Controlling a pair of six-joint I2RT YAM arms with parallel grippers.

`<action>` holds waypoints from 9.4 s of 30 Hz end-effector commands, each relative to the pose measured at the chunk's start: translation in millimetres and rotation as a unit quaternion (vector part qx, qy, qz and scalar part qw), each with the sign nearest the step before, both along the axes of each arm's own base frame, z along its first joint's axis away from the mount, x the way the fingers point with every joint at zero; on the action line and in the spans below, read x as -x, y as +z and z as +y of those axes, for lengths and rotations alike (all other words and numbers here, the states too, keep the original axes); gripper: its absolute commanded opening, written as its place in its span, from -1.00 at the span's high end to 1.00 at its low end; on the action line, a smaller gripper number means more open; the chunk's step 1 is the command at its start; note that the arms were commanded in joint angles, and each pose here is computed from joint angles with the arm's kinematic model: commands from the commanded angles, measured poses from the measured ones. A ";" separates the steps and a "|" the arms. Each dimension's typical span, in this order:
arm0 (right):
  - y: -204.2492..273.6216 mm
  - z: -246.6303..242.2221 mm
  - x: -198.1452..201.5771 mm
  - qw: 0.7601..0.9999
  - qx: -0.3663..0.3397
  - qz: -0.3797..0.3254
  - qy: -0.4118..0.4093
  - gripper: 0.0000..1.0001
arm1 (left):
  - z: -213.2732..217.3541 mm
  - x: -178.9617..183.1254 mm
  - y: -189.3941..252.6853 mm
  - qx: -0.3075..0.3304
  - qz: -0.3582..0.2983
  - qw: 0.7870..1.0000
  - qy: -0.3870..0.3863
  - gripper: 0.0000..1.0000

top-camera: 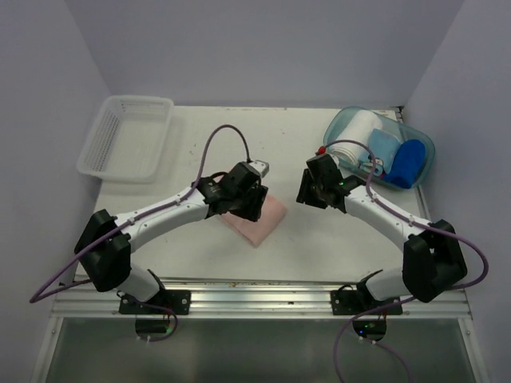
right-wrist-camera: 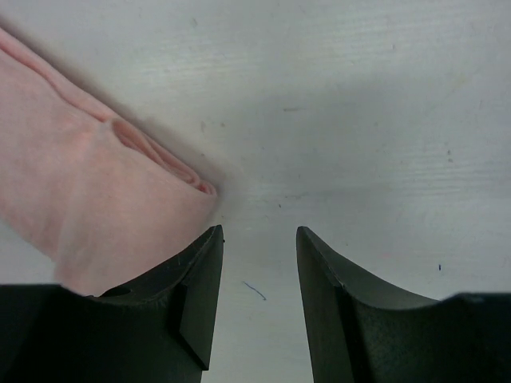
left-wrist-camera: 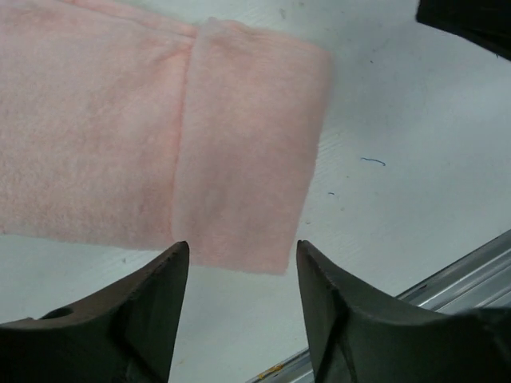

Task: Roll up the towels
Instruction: Roll the towel

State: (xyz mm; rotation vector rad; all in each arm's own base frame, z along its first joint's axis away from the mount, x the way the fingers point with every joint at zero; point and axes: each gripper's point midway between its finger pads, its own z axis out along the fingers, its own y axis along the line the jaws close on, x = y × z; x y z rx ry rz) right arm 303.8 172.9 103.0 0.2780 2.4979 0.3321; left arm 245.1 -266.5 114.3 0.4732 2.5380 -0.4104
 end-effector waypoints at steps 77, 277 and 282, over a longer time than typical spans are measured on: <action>-54.7 45.1 30.2 0.988 0.013 0.125 -0.090 -0.09 | -53.5 53.2 -68.7 0.195 0.149 0.960 -0.134 1.00; -41.1 126.0 40.0 0.924 -0.381 -0.006 0.006 -0.39 | -15.5 65.6 -53.4 0.468 0.279 0.837 -0.046 1.00; -54.0 130.8 42.7 0.930 -0.367 0.014 0.008 -0.37 | -15.7 64.9 -53.7 0.468 0.278 0.837 -0.046 1.00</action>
